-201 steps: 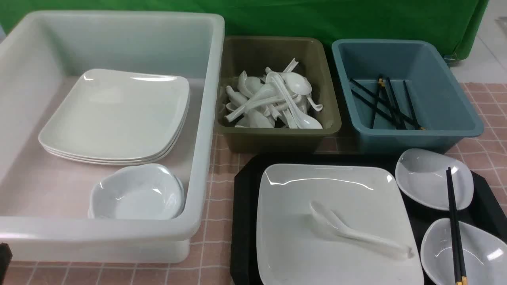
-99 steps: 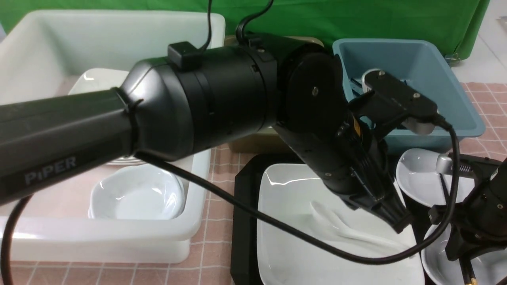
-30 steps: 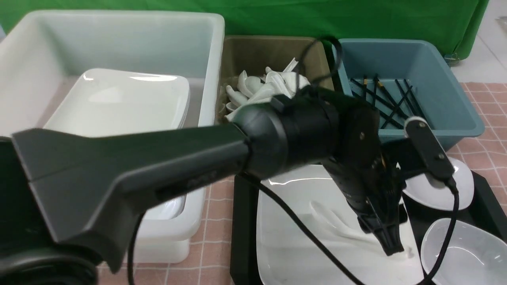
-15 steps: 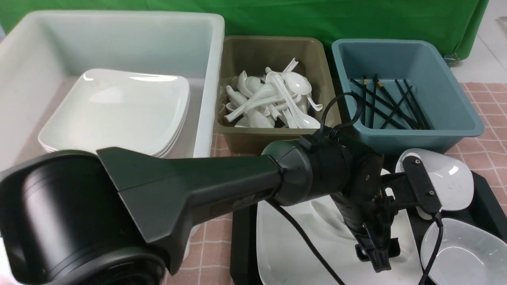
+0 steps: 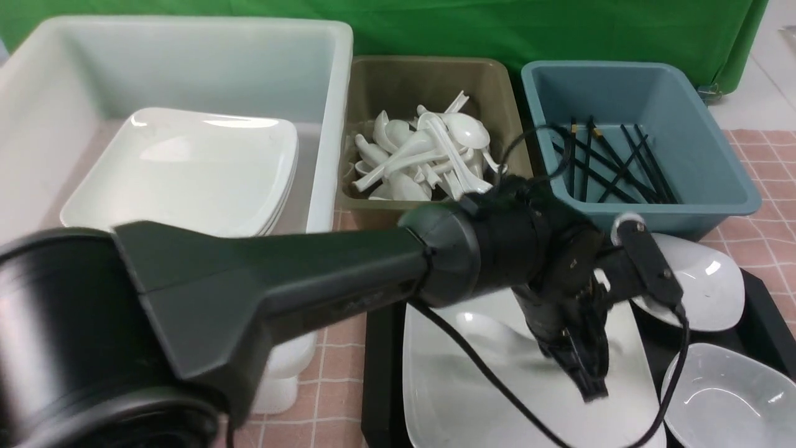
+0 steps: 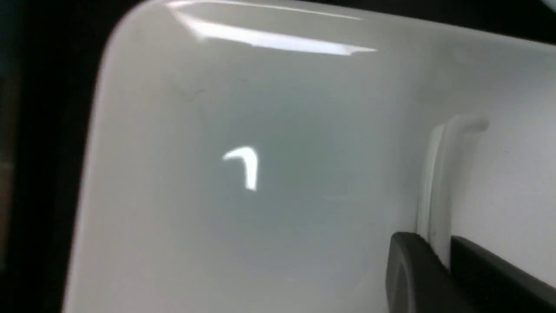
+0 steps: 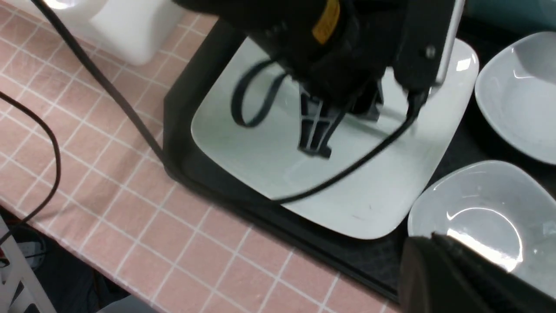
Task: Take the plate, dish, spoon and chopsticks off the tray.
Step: Use the left arm to grab a soup spoon from the plate, then use the left arm to put the soup spoon into the small storage box in the middle
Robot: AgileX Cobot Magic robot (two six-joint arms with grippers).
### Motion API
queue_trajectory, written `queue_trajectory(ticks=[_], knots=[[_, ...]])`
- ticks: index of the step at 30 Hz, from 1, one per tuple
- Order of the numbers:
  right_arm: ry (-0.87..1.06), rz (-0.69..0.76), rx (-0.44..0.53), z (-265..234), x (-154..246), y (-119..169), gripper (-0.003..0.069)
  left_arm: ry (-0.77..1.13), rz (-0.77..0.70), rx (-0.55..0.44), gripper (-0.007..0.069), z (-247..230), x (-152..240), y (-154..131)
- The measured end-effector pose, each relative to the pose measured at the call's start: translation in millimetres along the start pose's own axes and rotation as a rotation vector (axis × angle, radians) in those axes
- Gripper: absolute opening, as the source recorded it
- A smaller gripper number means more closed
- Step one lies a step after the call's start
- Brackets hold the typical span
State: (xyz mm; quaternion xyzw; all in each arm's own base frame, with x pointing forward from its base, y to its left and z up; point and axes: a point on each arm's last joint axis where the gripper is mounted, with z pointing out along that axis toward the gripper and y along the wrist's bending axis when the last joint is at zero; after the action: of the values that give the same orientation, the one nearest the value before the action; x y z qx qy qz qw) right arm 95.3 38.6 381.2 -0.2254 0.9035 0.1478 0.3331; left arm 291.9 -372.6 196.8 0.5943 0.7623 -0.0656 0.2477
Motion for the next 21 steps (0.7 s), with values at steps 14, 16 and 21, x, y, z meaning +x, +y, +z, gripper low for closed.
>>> queue_trajectory(ticks=[14, 16, 21], knots=[[-0.167, 0.014, -0.097, 32.8, -41.2, -16.8, 0.0030, -0.453, -0.458, -0.369, 0.0021, -102.9, 35.0, 155.0], [-0.130, 0.035, -0.111, 47.4, -46.2, -25.2, 0.0030, -0.490, -0.488, -0.413, 0.0021, -96.8, 43.9, 170.5], [-0.109, 0.078, -0.133, 67.9, -54.4, -36.6, 0.0031, -0.537, -0.508, -0.472, 0.0022, -73.4, 55.0, 187.6]])
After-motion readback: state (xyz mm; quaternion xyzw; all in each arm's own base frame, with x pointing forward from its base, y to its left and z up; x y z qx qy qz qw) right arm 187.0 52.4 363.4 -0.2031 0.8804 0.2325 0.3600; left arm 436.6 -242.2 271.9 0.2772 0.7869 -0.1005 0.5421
